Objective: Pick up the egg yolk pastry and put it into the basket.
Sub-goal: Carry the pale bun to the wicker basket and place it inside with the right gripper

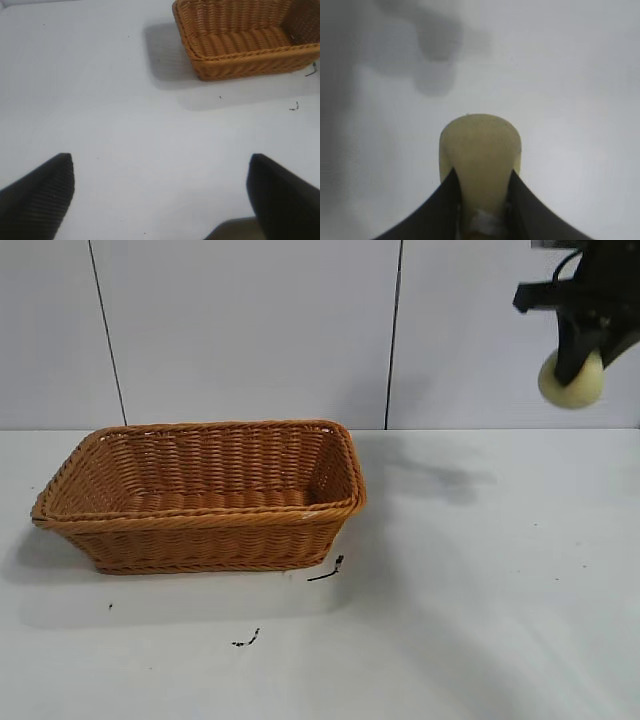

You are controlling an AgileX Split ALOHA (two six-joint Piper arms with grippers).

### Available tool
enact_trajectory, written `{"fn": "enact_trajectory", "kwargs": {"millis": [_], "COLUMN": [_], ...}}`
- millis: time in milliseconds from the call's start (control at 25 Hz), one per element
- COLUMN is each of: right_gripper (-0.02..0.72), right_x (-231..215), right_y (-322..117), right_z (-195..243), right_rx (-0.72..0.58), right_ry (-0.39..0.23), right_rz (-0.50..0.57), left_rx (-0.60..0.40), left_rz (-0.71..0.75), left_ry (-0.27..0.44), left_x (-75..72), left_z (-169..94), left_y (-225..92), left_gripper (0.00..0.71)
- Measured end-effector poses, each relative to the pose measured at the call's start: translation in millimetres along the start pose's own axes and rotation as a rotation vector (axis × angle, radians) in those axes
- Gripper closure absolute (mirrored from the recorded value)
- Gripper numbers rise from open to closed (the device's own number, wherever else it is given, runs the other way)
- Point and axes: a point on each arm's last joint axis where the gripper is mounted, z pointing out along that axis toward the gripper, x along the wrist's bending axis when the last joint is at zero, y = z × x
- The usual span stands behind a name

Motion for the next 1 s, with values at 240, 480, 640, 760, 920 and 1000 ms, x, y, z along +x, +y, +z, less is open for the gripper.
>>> {"fn": "enact_trajectory", "kwargs": {"millis": [240,480,640,760,920,1000], "right_gripper": [0.581,0.581,0.587,0.587,0.587,0.587], "right_x": [53,133,197,238,276,287], "right_y": [15,21,9,-4,-20,-26], "right_z": [-27,-20,-4,14,55,82], "right_rx": [-0.100,-0.145,-0.132,-0.126,-0.108,-0.094], "right_ry": [0.028,0.092,0.142,0.174,0.196,0.199], "right_rz": [-0.109,-0.239,-0.357,-0.433,-0.498,-0.514], "left_rx": [0.000,0.000,0.000,0.000,0.000,0.000], "left_rz": [0.000,0.000,0.000,0.000,0.000,0.000], "left_ry": [0.000,0.000,0.000,0.000,0.000,0.000], "left_x": [0.0,0.0,0.0,0.0,0.0,0.0], "left_z": [0,0,0,0,0,0], "left_y": [0,0,0,0,0,0], "left_gripper": [0.014,0.014,0.014,0.014,0.014,0.014]}}
